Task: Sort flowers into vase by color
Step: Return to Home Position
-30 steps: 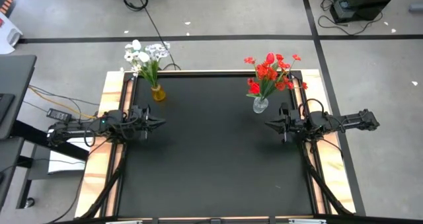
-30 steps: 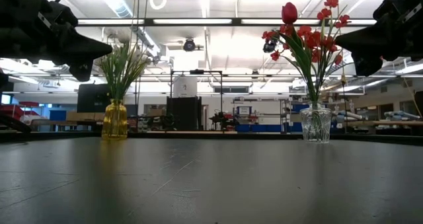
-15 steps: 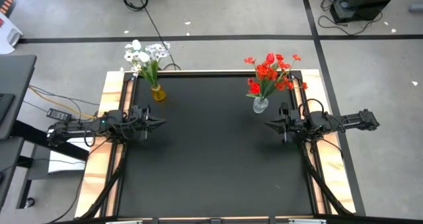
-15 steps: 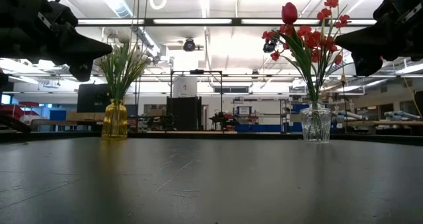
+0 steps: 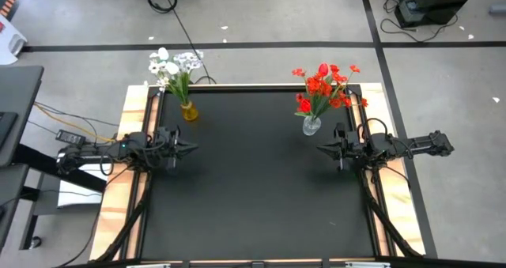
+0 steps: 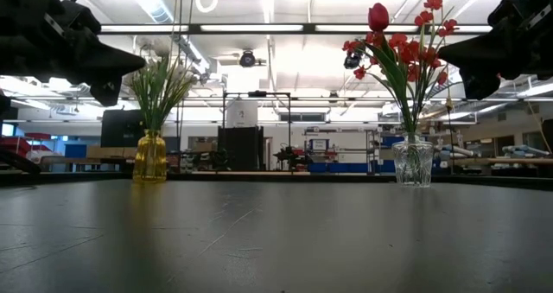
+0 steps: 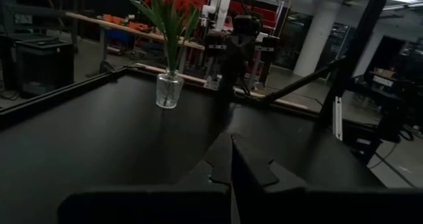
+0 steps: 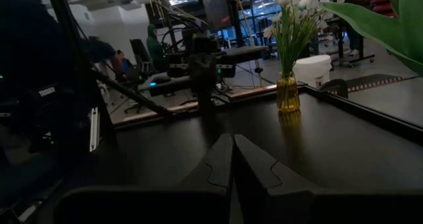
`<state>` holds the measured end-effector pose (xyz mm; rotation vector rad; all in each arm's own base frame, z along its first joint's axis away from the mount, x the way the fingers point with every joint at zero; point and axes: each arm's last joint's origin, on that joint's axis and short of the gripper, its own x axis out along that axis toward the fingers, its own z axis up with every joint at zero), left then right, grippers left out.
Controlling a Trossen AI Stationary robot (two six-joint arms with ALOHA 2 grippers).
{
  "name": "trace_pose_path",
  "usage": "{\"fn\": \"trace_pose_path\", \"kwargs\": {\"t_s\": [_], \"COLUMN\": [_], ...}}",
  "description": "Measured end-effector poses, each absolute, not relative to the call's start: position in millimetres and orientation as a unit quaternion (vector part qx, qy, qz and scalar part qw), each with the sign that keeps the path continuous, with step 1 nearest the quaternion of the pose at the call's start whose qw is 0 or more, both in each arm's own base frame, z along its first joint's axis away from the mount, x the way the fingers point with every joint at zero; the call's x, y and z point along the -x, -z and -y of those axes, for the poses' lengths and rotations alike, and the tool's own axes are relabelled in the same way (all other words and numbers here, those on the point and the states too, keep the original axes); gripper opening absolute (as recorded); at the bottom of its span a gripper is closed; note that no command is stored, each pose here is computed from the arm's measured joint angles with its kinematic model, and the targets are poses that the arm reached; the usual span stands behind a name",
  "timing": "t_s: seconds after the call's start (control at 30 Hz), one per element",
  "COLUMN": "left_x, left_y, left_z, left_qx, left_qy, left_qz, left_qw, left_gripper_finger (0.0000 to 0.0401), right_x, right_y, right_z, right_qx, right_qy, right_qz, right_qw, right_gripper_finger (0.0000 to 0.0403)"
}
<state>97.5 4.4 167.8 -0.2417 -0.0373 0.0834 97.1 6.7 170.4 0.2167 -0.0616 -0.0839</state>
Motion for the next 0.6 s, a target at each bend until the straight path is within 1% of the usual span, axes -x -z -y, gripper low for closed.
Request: {"fn": "trace_pose_path", "kwargs": {"t_s": [0.6], "left_x": [-97.5], "left_y": [-167.8], "left_z": [-3.4], "left_qx": [0.121], "left_qy": [-0.037], "left_qz": [0.018], "left_qw": [0.992], "left_gripper_finger": [0.0007], "right_x": [-97.1], "right_y": [-170.3], "right_z": [-6.7], "right_qx": [-0.108], "right_qy": [0.042], "right_qz": [0.031], "right_qw": [0.993], "right_gripper_finger": [0.0023]}}
